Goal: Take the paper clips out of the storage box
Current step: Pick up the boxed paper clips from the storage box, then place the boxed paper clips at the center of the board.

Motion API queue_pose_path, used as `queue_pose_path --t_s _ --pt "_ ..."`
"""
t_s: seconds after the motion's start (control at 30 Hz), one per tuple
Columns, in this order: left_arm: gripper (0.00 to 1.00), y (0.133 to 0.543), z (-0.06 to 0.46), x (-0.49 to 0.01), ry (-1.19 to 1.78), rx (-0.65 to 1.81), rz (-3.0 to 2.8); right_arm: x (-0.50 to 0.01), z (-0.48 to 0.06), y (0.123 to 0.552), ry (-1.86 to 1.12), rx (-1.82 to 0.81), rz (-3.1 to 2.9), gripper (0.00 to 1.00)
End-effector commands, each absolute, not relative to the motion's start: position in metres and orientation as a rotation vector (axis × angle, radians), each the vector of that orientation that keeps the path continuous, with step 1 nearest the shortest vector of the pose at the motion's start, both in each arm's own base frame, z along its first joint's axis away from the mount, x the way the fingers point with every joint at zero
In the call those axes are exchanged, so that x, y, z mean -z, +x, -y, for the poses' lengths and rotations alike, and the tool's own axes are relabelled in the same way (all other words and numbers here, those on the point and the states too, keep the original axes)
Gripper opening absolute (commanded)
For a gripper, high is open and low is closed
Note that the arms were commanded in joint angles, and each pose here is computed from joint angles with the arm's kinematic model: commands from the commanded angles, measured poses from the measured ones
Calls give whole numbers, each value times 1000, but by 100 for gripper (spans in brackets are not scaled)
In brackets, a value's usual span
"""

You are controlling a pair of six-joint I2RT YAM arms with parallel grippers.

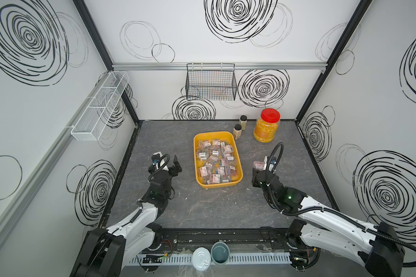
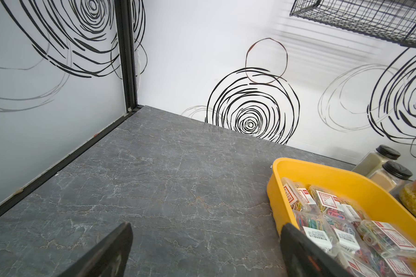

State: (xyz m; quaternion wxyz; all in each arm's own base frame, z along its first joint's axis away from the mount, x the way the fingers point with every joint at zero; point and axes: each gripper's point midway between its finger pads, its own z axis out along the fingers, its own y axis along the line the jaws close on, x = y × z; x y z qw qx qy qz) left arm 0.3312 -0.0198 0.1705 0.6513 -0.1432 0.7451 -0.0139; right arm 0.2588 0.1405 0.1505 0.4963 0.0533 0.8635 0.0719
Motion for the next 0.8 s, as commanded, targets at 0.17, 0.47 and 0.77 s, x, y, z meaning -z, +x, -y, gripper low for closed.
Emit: queue_pose_path --t_s 0.17,0.47,0.77 --pt "99 335 32 -192 -278 19 -1640 -94 -121 252 198 -128 -2142 28" --pt "99 334 33 -192 -274 20 -1642 -64 -119 276 219 -119 -2141 28" --pt "99 328 29 -194 -288 25 -1621 -44 -124 299 204 -112 -2153 28"
